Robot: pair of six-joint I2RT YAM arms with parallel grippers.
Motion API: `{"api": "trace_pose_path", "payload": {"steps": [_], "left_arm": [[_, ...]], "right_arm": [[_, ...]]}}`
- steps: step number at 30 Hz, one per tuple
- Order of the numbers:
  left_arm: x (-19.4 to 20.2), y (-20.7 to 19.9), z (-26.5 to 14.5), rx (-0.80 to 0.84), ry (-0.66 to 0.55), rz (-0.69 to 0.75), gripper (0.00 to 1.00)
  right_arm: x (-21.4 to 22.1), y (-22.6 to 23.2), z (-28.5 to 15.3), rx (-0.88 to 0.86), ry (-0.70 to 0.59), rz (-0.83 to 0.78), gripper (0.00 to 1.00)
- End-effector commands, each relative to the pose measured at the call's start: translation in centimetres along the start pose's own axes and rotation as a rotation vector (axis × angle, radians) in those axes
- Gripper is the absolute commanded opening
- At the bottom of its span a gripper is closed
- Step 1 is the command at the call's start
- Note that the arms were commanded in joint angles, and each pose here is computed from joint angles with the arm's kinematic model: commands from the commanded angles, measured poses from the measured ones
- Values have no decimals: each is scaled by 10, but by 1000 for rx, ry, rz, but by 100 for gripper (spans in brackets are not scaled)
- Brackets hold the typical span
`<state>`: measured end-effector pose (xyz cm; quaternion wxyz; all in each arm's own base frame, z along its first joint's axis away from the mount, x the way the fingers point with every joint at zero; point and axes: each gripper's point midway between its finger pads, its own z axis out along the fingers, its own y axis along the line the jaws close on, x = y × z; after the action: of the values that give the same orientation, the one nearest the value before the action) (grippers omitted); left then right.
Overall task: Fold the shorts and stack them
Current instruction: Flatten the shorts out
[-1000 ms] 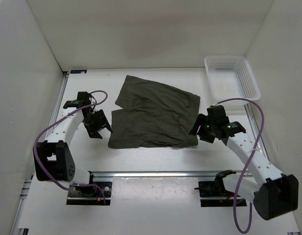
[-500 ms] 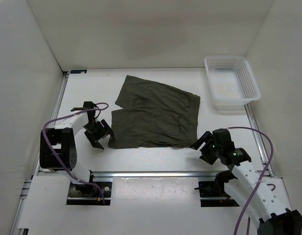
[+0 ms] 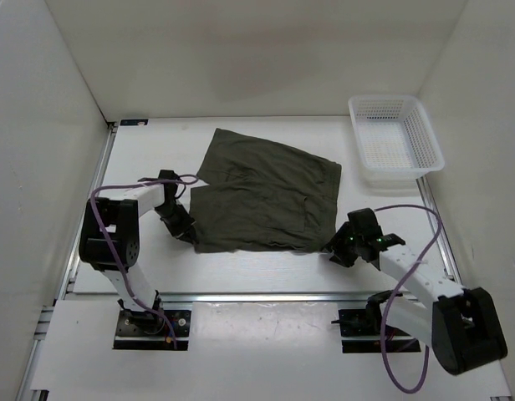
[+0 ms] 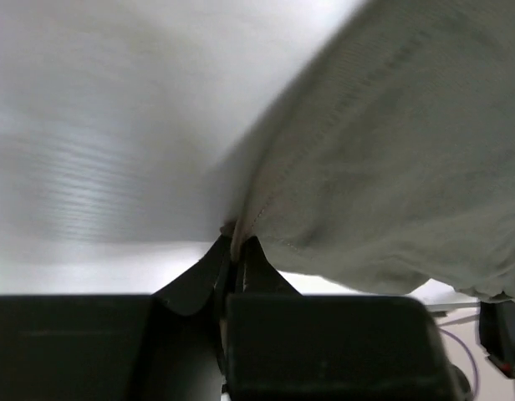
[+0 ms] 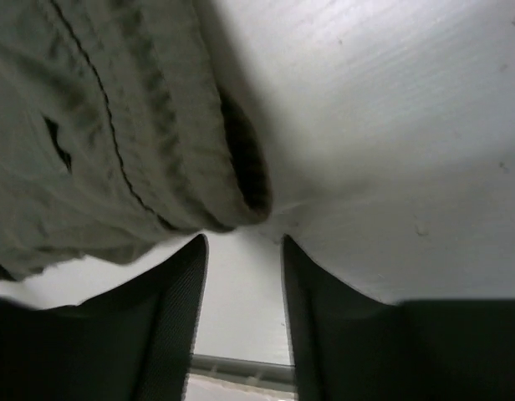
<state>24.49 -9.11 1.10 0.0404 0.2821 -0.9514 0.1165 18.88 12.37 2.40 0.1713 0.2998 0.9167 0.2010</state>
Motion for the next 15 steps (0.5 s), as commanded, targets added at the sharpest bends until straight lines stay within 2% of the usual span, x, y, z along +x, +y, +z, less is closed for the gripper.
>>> {"api": "trace_pose_path", "payload": {"steps": [1,3,4,6,7,15], "left_arm": [[-22,-17,-6,36,-88,28,10],[-26,-23,-19,45,-115,33,10],[-29,-25,-27,51,-137,51,10],[-37,-36,-50,59,-167,69,10],[-42,-37,-61,50,-202,84,10],[-64,-67,-168,100,-425,125,10]], "right_arm": [[-29,34,5,-70,-79,-62,43],[-37,42,5,-77,-98,-99,31],[-48,53,2,-76,-123,-116,20],[-62,54,-2,-20,-154,-171,8],[-78,75,-15,-48,-201,-190,0],[-113,121,-78,-122,-336,-283,0]]}}
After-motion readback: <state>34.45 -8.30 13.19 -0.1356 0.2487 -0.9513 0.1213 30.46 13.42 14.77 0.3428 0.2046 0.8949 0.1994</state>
